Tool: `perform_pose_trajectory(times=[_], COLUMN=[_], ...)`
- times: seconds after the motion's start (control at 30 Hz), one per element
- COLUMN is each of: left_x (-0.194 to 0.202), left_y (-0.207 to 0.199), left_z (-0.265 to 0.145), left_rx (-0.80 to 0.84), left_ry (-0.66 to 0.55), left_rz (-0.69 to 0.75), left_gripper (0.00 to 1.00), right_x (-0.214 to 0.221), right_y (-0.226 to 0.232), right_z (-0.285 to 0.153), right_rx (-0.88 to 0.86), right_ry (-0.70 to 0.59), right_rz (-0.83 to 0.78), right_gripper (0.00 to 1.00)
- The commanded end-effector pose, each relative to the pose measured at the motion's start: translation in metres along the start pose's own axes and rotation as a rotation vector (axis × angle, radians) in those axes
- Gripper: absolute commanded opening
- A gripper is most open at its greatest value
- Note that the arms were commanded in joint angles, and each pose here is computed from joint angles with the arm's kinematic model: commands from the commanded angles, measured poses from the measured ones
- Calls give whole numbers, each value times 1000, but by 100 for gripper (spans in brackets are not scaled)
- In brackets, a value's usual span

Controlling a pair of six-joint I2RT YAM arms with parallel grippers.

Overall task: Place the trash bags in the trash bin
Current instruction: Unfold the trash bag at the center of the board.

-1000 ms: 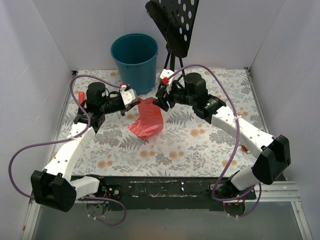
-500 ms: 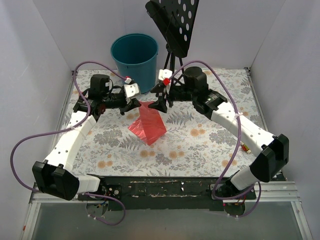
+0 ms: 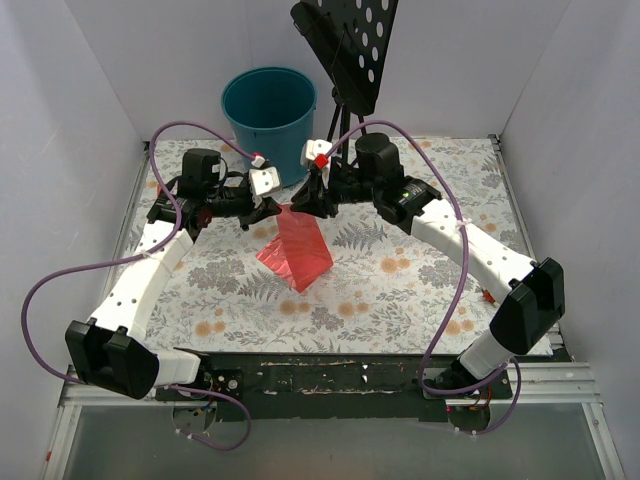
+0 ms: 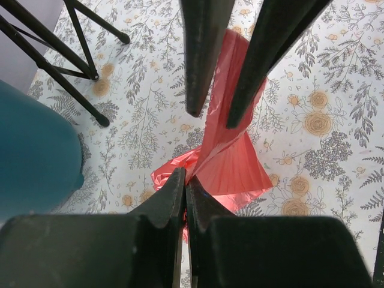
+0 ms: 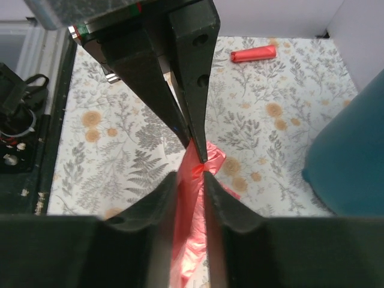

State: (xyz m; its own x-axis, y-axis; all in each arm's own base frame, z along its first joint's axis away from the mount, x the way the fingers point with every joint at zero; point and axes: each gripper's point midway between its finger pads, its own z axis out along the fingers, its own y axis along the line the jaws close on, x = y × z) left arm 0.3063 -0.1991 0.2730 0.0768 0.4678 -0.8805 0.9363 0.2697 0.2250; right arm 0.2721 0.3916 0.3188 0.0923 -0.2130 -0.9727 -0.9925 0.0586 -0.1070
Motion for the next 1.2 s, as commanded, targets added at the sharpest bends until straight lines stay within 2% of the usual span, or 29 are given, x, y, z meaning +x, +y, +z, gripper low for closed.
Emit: perform_pose_trajectory(times=[0.0,0.07,0.2,0.3,0.33,0.37,0.4,0.43,0.57,0.63,0.7,0.8,0.83,0.97,1.07,1.17], left_x=[-13,-14,-15,-16,-16,-16,-16,-16,-17,-19,-21,-22,-23,-31,-35,-46], left_y=[-1,1,2,3,3,3,2,2,2,0,-1,-5,-7,14,28,24], left_z=[-7,-7,-6,-6,-5,-4,-3,-3,-1,-2,-6,-6,-4,7,14,13], left_rx=[-20,-25,-35,-35,-33,-28,-22,-19,-16,-7,8,38,49,-18,-22,32], left_ry=[-25,-28,-33,-37,-40,-41,-43,-44,-47,-49,-68,-110,-124,-192,-205,-228], left_rz=[27,15,0,-7,-9,-13,-19,-23,-76,-107,-144,-209,-228,-363,-363,-317], left_gripper=[0,0,0,0,0,0,0,0,1,10,13,1,0,0,0,0], right_x=[-11,-9,-2,0,0,1,2,1,-4,-6,-7,-12,-13,-16,-21,-21], right_y=[6,6,2,-3,-3,-2,-2,-2,-10,-19,-26,-27,-27,-6,9,9], right_z=[-1,-1,1,1,1,2,3,4,7,7,6,5,5,7,10,11], right_rx=[-22,-19,0,27,25,15,4,0,13,50,77,76,75,-31,-105,-97], right_ry=[-31,-26,-2,13,17,23,29,31,32,42,48,49,48,49,20,-3], right_rz=[-1,4,17,38,41,46,50,52,32,12,-13,-30,-31,-48,5,17], right_gripper=[18,12,11,22,23,18,7,1,1,1,1,1,1,1,1,1])
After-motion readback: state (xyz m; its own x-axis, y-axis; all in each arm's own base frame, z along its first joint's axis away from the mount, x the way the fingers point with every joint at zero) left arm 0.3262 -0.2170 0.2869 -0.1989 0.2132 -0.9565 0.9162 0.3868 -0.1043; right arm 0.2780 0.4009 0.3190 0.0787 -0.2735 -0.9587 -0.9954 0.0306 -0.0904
